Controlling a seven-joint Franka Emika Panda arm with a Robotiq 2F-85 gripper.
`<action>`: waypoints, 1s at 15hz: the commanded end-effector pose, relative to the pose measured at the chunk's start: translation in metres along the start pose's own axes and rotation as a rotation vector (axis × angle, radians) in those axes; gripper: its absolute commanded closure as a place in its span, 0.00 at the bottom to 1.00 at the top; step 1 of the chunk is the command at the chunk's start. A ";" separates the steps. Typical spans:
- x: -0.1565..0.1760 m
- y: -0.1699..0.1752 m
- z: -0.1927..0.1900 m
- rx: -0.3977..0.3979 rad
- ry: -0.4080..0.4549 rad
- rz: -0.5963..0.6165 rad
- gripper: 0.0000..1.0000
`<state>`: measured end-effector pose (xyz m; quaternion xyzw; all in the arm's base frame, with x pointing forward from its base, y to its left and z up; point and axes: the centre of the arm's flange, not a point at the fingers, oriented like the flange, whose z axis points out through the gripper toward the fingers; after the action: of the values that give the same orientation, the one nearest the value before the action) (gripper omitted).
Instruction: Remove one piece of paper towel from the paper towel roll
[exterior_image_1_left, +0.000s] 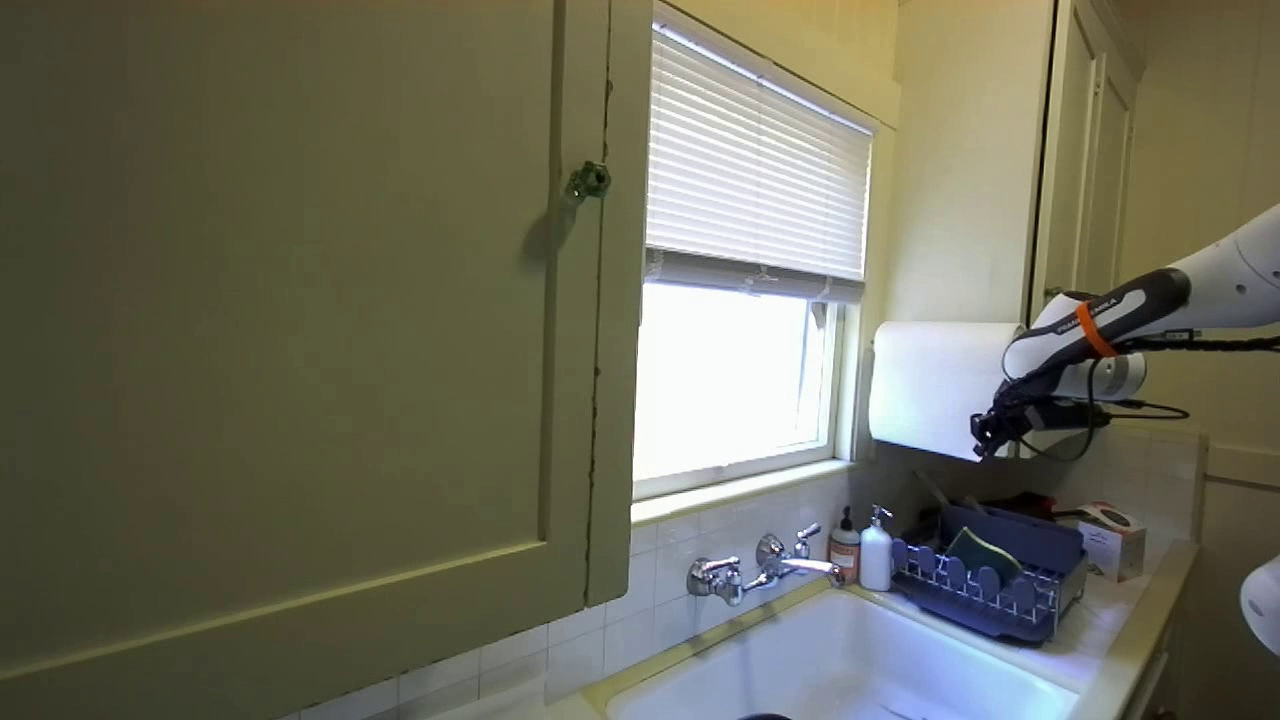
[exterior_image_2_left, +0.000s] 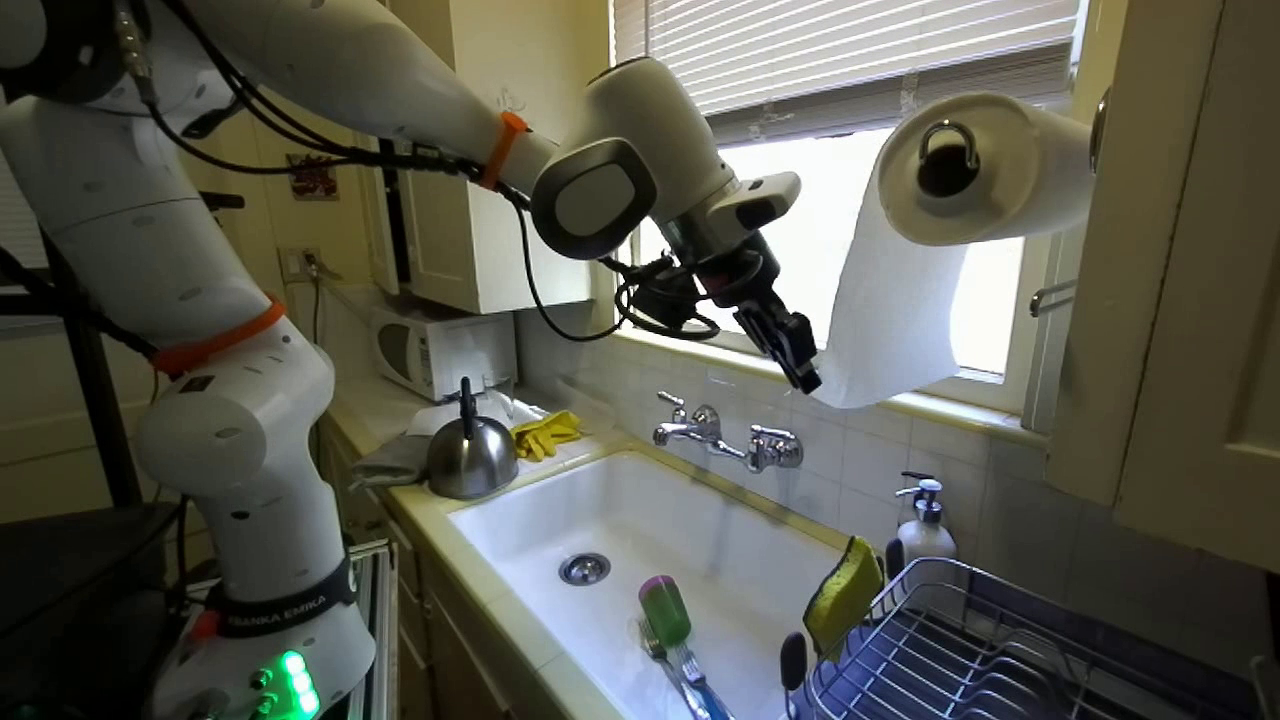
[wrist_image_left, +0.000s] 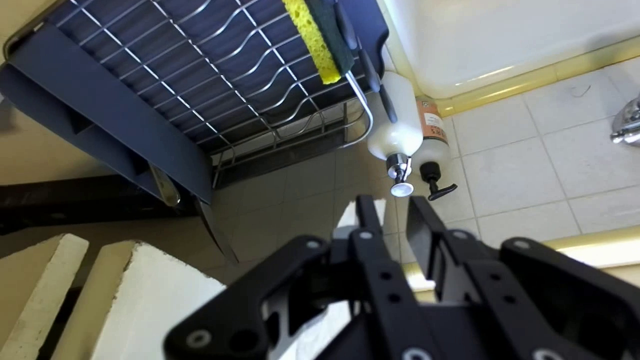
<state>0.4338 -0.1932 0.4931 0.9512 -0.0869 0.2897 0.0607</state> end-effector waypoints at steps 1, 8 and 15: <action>-0.014 -0.010 -0.034 -0.028 0.006 0.015 0.44; -0.029 -0.009 -0.099 -0.050 0.112 -0.120 0.00; -0.028 -0.018 -0.123 -0.018 0.199 -0.211 0.01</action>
<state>0.3481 -0.1511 0.5775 0.9210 0.0177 0.3739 0.1074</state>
